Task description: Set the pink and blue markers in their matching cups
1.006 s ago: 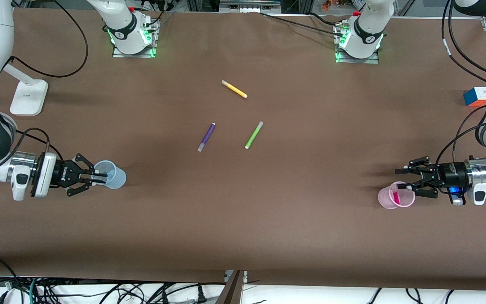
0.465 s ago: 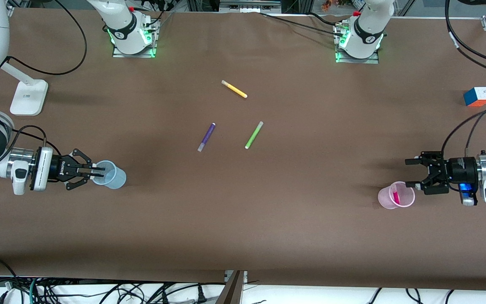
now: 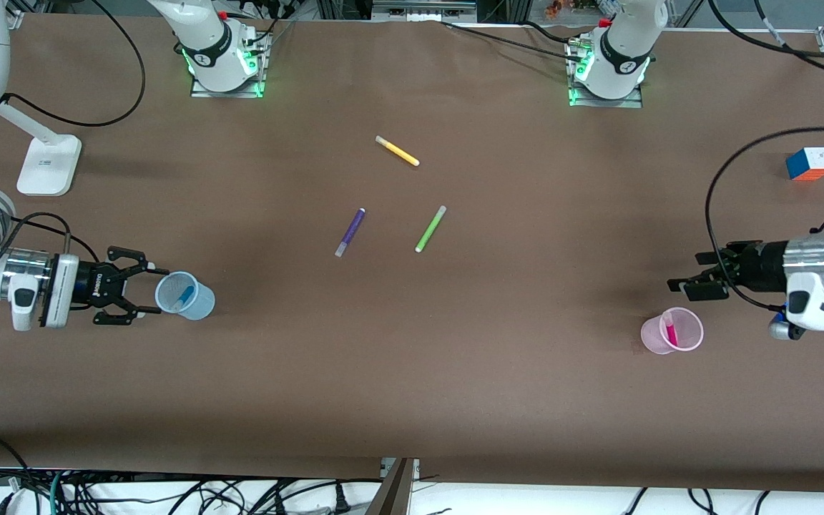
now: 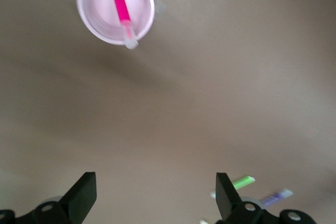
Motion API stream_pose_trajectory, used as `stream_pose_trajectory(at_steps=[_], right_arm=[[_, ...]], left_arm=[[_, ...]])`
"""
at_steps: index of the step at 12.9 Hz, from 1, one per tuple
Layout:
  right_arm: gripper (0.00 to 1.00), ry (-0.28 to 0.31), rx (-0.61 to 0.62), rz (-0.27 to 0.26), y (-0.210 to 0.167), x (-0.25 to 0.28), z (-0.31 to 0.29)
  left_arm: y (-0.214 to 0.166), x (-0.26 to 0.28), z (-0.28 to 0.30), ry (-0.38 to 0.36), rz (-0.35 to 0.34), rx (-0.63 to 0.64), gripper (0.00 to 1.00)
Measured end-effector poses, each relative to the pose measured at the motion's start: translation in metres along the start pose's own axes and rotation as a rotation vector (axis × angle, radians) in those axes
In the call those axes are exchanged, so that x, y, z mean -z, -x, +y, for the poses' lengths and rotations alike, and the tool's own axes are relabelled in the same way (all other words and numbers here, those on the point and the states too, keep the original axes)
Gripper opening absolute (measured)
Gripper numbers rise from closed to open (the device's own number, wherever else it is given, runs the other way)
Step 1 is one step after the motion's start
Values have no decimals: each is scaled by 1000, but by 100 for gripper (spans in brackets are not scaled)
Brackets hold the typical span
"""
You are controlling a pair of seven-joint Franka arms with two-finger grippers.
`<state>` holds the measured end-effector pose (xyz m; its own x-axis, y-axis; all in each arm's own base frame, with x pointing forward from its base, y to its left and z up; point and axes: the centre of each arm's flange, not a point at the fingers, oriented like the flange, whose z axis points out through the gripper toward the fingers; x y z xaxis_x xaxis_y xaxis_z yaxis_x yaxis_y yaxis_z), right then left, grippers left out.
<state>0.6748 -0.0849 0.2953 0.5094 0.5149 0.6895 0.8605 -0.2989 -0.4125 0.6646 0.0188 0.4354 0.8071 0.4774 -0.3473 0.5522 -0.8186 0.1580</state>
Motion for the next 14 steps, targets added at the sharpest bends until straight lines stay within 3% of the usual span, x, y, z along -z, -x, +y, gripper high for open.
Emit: stream_pose_trajectory(at_steps=[2, 5, 8, 12, 14], right_arm=[[100, 19, -139, -41, -19, 6, -3], [100, 99, -366, -181, -58, 10, -9], [100, 217, -602, -293, -101, 23, -22], [100, 336, -880, -433, -133, 41, -45], [100, 433, -980, -502, -153, 38, -62]], left_arm=[[17, 24, 4, -67, 76, -102, 100], [30, 71, -4, -78, 161, -172, 100], [62, 118, 2, -90, 157, -221, 100], [86, 133, 23, -88, 175, -377, 100], [104, 147, 24, -104, 200, -408, 100]])
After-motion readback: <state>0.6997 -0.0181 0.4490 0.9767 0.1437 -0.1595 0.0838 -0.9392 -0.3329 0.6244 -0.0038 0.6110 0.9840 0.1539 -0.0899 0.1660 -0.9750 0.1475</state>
